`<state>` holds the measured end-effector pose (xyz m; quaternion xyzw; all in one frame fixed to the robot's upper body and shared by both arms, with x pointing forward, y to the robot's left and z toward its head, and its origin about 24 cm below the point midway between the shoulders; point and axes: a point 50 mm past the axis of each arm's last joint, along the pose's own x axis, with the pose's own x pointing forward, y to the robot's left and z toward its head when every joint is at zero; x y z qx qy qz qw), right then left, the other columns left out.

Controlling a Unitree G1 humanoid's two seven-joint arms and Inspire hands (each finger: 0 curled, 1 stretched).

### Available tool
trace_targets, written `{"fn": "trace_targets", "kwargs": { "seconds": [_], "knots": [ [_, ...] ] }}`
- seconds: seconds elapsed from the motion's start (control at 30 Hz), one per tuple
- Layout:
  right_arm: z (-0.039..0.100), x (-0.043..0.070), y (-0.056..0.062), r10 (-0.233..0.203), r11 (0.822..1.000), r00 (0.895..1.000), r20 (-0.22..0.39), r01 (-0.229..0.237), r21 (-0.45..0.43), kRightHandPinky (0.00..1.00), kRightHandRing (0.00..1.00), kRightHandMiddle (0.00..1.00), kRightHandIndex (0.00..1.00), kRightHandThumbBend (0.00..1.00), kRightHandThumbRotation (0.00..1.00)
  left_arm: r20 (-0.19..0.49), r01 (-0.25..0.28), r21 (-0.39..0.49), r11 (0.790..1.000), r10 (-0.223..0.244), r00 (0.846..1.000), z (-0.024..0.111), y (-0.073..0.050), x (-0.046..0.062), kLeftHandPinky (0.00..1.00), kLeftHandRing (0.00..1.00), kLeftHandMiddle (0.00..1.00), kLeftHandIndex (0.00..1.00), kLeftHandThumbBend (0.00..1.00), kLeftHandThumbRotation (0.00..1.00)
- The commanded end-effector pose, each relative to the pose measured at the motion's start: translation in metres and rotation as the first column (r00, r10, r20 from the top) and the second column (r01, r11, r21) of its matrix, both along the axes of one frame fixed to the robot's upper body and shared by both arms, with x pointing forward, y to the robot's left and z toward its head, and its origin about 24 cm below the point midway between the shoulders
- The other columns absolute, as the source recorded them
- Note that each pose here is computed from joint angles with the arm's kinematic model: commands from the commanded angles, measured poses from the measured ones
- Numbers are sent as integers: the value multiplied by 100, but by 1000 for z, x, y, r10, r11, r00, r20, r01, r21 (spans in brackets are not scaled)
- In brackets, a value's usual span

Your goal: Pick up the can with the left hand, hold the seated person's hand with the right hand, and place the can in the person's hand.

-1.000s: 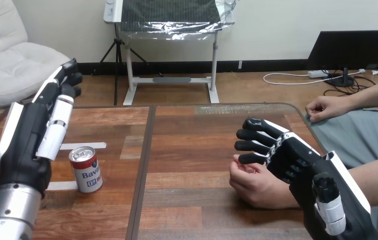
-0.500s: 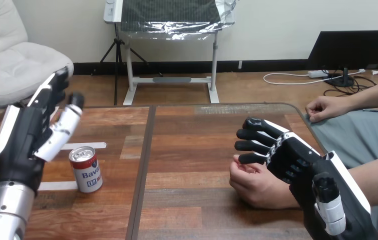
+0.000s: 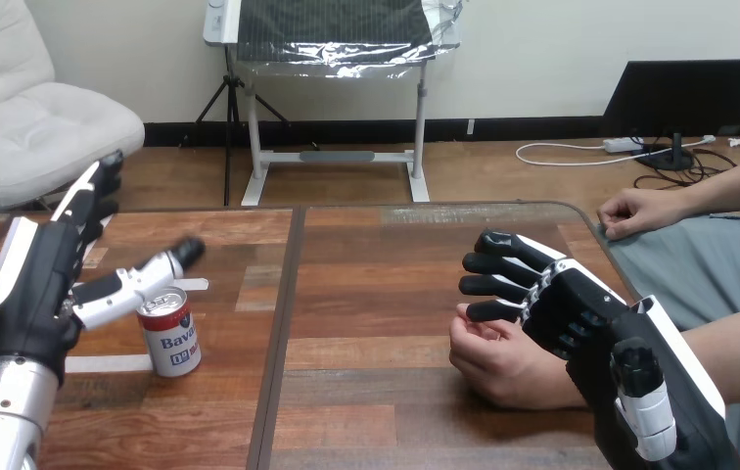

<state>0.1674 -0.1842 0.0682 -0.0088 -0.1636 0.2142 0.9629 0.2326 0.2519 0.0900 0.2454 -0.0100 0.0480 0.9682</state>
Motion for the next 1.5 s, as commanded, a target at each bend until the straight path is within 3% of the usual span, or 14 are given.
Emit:
{"fn": "trace_targets", "kwargs": {
  "seconds": [0.0,0.33,0.97,1.47],
  "knots": [
    [11,7,0,-11,1000,997,71,11,11,74,80,82,84,90,94,70,24,71,997,-29,997,16,-1,17,80,86,90,90,88,0],
    [11,7,0,-15,1000,997,72,15,4,74,80,82,84,90,95,16,13,108,994,-15,1000,10,4,24,74,82,87,87,89,0],
    [12,8,-1,-15,1000,997,78,15,-2,74,80,83,84,91,96,-91,3,214,977,17,996,-1,8,35,77,86,88,88,86,0],
    [13,8,-2,-11,1000,997,81,11,-4,74,79,82,84,91,96,-158,4,225,974,32,987,-10,7,43,76,86,88,88,84,0]
  ]
}}
